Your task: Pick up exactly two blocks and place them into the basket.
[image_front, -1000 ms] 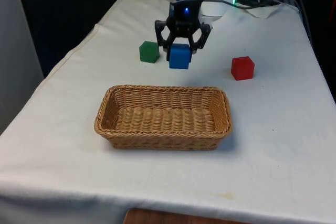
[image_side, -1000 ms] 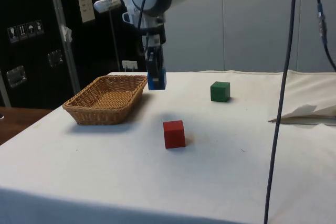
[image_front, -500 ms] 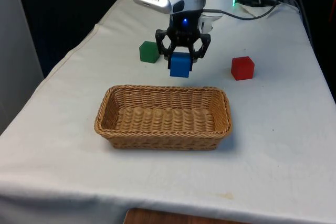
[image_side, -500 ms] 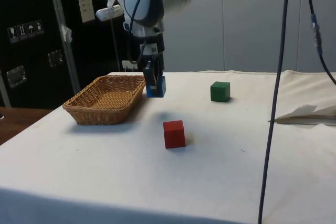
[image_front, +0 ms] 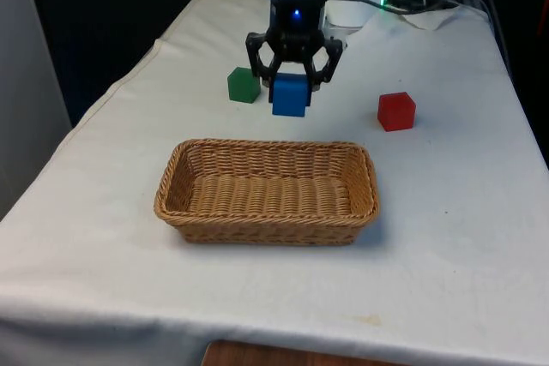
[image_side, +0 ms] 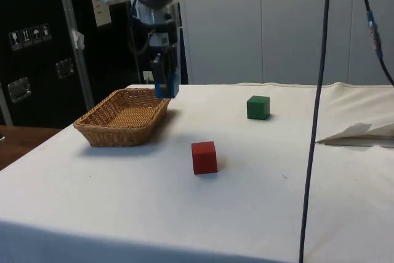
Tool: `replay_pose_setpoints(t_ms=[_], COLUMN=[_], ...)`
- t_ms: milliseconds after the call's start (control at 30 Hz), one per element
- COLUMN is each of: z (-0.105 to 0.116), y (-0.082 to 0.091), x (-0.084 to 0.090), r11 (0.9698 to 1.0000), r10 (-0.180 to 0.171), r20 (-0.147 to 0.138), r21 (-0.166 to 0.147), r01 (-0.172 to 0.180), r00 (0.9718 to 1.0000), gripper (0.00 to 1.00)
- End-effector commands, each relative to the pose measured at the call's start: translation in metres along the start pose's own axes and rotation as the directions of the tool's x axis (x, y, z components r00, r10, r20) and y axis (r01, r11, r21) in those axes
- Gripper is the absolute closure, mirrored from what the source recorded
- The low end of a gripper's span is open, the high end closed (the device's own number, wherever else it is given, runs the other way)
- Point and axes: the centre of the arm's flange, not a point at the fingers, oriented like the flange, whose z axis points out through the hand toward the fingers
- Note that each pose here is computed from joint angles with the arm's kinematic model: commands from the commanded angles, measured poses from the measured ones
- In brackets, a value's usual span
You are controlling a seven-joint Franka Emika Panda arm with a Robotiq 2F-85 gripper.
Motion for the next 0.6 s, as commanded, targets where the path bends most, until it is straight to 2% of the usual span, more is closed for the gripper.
replay_pose_setpoints(t_ms=[0, 133, 167, 200, 300, 433, 467, 533, 567], z=[-0.004, -0.011, -0.011, -0.012, -0.015, -0.012, -0.014, -0.009, -0.009], y=[0.000, 0.000, 0.000, 0.001, 0.000, 0.000, 0.001, 0.001, 0.001], x=[0.005, 0.016, 0.012, 0.018, 0.028, 0.037, 0.032, 0.043, 0.043], r11=[1.0000, 0.9999, 1.0000, 0.9999, 0.9998, 0.9998, 0.9999, 0.9998, 0.9998], r10=[0.004, 0.006, 0.003, 0.006, 0.008, 0.013, 0.014, 0.017, 0.017], r20=[0.000, -0.011, -0.013, -0.013, -0.021, -0.028, -0.030, -0.034, -0.034], r21=[0.006, 0.011, 0.002, 0.012, 0.017, 0.017, 0.007, 0.015, 0.015], r01=[-0.004, -0.005, -0.003, -0.005, -0.007, -0.013, -0.014, -0.016, -0.016], r00=[1.0000, 0.9999, 0.9999, 0.9999, 0.9997, 0.9995, 0.9995, 0.9993, 0.9993], gripper=[1.00, 1.00, 1.00, 1.00, 1.00, 1.00, 1.00, 1.00, 1.00])
